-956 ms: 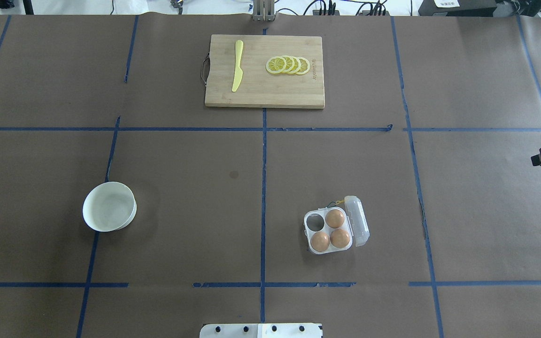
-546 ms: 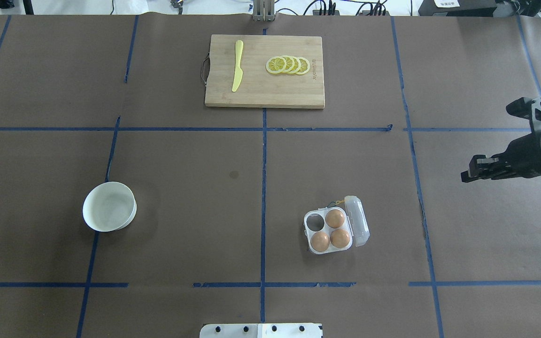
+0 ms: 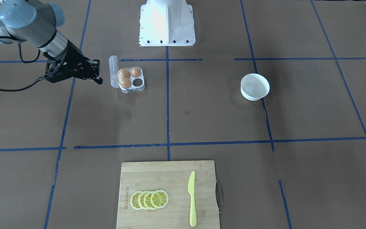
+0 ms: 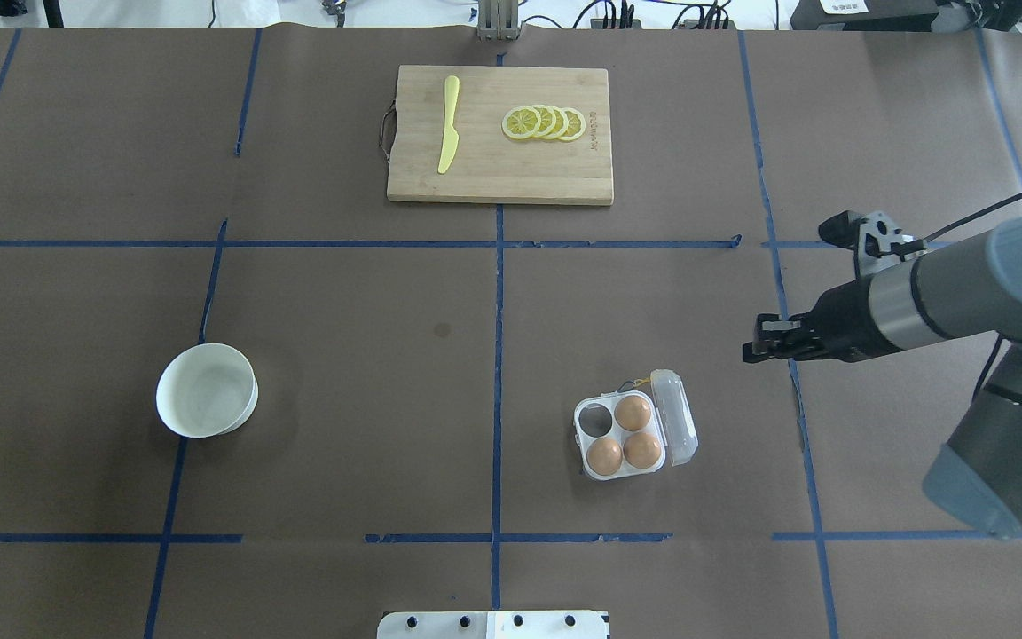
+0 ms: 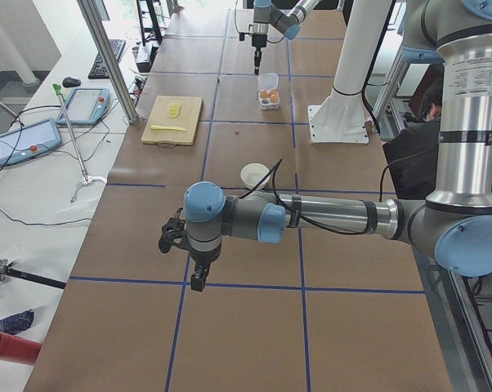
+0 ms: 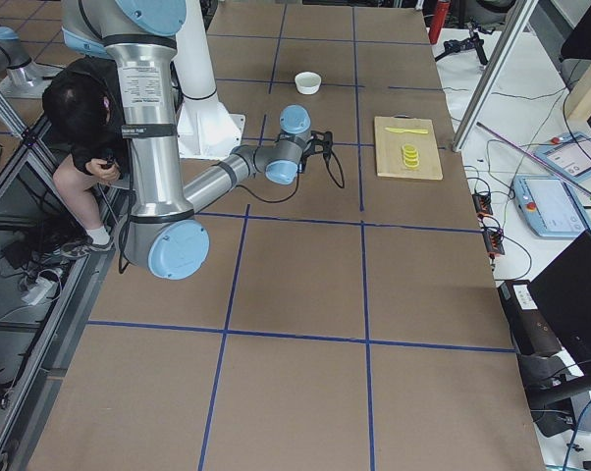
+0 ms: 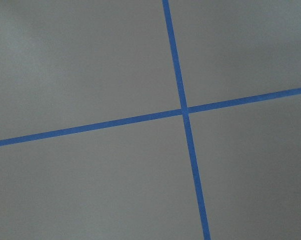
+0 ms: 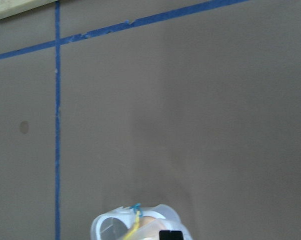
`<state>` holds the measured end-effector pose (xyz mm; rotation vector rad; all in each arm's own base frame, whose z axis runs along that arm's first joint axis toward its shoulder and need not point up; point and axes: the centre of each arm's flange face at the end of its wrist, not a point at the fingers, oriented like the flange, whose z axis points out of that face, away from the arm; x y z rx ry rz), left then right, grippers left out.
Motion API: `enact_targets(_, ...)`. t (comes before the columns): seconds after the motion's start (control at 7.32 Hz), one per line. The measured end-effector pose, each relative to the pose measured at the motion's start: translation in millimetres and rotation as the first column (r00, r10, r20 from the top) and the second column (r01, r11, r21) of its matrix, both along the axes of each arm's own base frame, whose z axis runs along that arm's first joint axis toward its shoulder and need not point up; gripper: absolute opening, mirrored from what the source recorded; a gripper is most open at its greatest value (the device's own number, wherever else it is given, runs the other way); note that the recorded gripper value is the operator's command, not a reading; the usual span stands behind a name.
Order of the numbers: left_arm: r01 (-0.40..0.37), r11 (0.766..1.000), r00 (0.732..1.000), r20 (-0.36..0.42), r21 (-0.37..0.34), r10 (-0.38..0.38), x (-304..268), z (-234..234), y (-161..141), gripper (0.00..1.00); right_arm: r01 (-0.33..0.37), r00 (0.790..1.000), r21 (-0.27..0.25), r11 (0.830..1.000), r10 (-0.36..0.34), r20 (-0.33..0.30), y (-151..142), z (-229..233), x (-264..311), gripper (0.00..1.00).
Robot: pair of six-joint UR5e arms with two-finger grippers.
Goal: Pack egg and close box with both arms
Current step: 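Move the right gripper toward the open lid of the egg carton, then push the clear lid down over the eggs with the right gripper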
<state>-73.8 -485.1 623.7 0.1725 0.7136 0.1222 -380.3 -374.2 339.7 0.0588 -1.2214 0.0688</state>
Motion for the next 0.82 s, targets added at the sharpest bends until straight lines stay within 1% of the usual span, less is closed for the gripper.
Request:
enact_targets(0.14, 0.000, 1.000, 1.000, 0.000, 0.001, 0.000, 0.0, -0.5, -0.5, 1.00, -0.001, 1.000, -0.006, 1.000, 0.001, 0.024, 5.4, -18.5, -14.0, 0.13)
enact_targets(0.27, 0.000, 1.000, 1.000, 0.000, 0.003, 0.000, 0.0, -1.6, -0.7, 1.00, -0.010, 1.000, -0.016, 1.000, 0.010, 0.025, 6.2, -34.1, -24.8, 0.14)
enact_targets(0.41, 0.000, 1.000, 1.000, 0.000, 0.006, 0.000, 0.0, -2.8, -0.9, 1.00, -0.022, 1.000, -0.033, 0.999, 0.022, -0.002, 2.9, -49.0, -33.3, 0.17)
enact_targets(0.55, 0.000, 1.000, 1.000, 0.000, 0.009, 0.000, 0.0, -3.7, -1.0, 1.00, -0.039, 0.998, -0.053, 0.998, 0.037, -0.041, -3.5, -59.1, -36.5, 0.19)
enact_targets(0.68, 0.000, 1.000, 1.000, 0.000, 0.010, 0.000, 0.0, -4.1, -1.1, 1.00, -0.062, 0.995, -0.071, 0.996, 0.056, -0.081, -13.7, -59.7, -31.9, 0.20)
enact_targets(0.82, 0.000, 1.000, 1.000, 0.000, 0.010, 0.000, 0.0, -4.0, -1.1, 1.00, -0.090, 0.988, -0.078, 0.993, 0.079, -0.134, -28.8, -53.1, -20.2, 0.23)
